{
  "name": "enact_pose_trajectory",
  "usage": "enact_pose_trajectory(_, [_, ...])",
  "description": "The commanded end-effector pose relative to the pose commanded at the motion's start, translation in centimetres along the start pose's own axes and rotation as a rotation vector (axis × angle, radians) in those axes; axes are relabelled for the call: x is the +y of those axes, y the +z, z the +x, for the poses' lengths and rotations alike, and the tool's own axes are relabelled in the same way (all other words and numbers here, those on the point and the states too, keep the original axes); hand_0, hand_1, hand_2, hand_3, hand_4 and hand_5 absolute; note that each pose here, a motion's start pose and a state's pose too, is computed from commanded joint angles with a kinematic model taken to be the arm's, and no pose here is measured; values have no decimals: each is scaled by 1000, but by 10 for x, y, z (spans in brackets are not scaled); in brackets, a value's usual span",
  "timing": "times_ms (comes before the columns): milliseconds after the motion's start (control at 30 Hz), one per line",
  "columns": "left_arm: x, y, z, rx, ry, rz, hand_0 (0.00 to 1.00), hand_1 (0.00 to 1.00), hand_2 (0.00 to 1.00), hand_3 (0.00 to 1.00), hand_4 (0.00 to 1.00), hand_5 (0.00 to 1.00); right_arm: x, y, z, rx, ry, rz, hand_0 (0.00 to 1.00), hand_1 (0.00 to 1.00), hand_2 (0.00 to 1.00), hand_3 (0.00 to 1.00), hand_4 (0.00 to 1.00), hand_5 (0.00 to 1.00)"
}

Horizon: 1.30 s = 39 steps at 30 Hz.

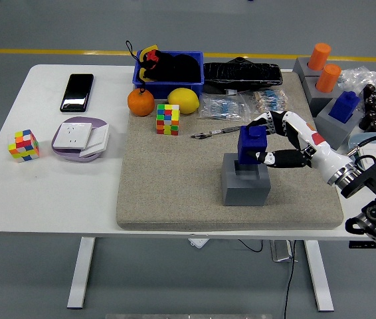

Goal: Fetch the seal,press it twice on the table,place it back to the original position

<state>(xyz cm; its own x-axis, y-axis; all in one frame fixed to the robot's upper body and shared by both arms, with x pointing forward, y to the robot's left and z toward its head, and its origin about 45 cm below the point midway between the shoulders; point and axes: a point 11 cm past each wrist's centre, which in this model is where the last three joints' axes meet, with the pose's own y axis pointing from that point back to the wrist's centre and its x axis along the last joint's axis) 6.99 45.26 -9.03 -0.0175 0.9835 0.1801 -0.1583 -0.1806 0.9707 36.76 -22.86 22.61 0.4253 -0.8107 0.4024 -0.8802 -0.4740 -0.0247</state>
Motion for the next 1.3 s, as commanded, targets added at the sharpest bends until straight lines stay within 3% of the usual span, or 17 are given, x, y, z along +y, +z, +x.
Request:
enact_pose_trajectory(167, [0,1,1,-2,1,-1,793,747,739,773,793,479,-2,2,26,25,61,-8,578,468,465,447,749,2])
enact_pose_trajectory(367, [0,1,2,-5,2,0,794,746,738,773,793,479,0,21,42,10,121,-54,576,467,464,446,748,2])
enact_pose_trajectory(767, [0,-3,0,-10,-2,6,794,747,737,773,793,481,14,77,31,-59,168,-167,576,462,457,437,744,2])
enact_pose_trajectory(1300, [-1,-3,-5,-11,-12,7,794,747,737,773,794,482,32,120,16,-78,196,-251,577,457,452,432,738,2])
